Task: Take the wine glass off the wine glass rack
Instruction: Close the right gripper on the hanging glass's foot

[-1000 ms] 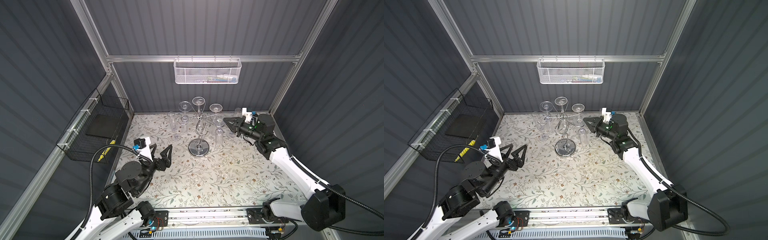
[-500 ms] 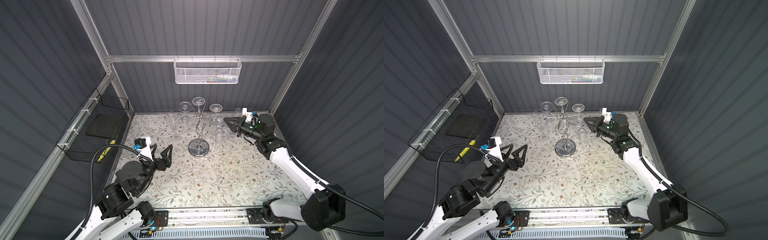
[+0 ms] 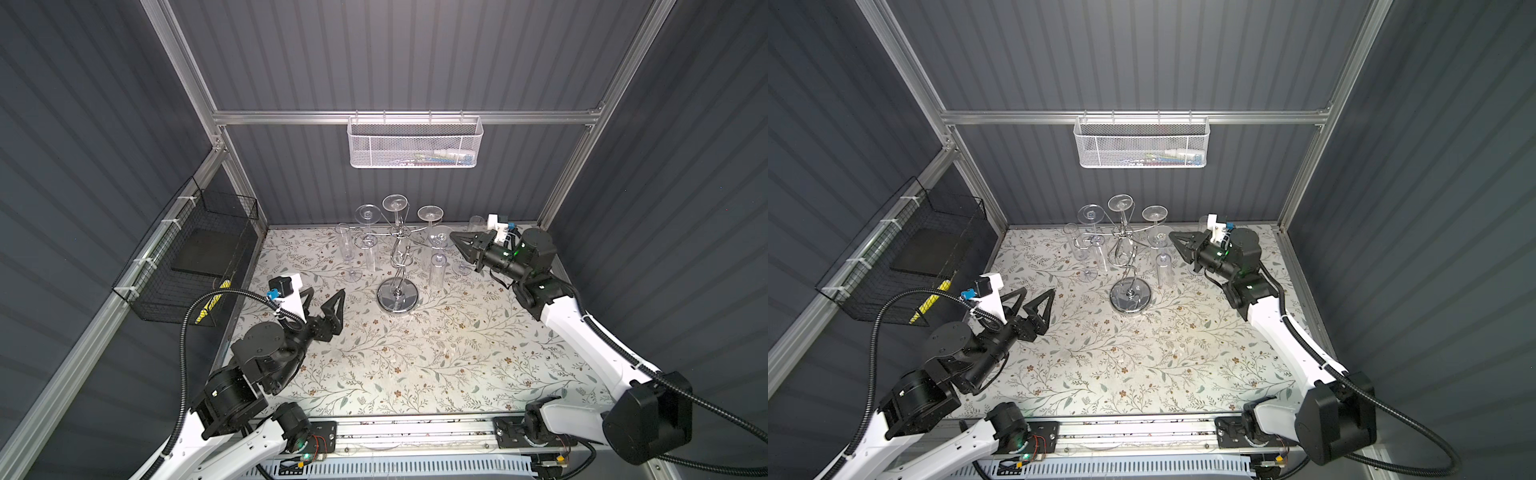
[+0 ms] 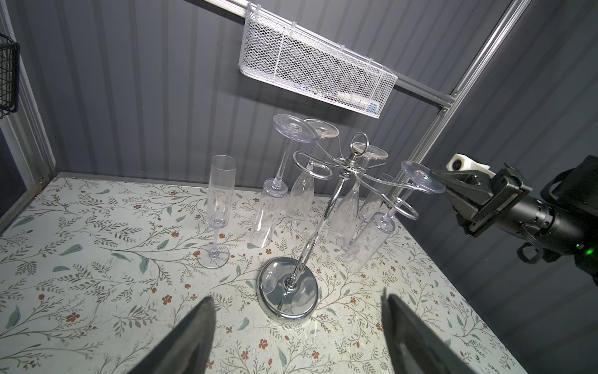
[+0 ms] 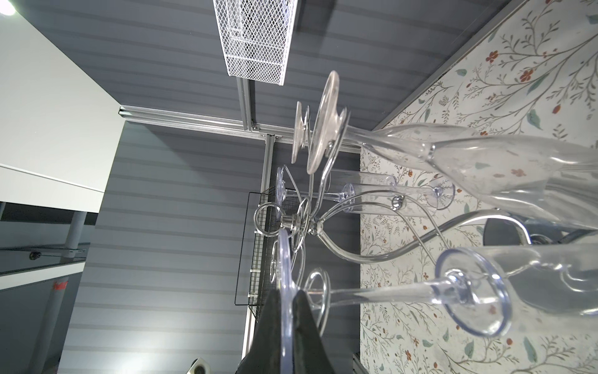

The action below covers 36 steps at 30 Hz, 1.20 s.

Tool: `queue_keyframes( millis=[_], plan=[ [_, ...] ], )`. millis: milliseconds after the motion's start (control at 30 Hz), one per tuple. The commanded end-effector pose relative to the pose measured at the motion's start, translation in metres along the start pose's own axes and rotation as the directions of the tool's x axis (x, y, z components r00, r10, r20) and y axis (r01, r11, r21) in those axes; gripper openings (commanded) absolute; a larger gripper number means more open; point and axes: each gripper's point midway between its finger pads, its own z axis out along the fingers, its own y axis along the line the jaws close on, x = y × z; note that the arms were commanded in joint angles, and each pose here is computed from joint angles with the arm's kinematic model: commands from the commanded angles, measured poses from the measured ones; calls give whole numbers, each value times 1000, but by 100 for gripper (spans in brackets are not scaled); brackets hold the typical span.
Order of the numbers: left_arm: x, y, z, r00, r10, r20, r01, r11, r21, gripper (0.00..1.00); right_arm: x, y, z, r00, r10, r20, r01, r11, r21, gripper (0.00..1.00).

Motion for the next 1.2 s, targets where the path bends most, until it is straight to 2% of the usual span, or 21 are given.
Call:
queue_keyframes(
  millis=[0, 633, 1167],
  plan=[
    [-4, 1, -4, 1000, -21, 13, 21, 1000, -1, 82, 3, 21, -6, 1000, -19, -9, 18, 997, -71, 0],
    [-4, 6, -9, 1000, -16, 24, 17, 1000, -11, 82, 3, 21, -4, 997, 72, -21, -73, 994, -76, 0],
    [-2, 8, -9, 1000, -4, 24, 4, 1000, -13, 82, -2, 33, 3, 996, 88, -22, -90, 991, -96, 0]
  ],
)
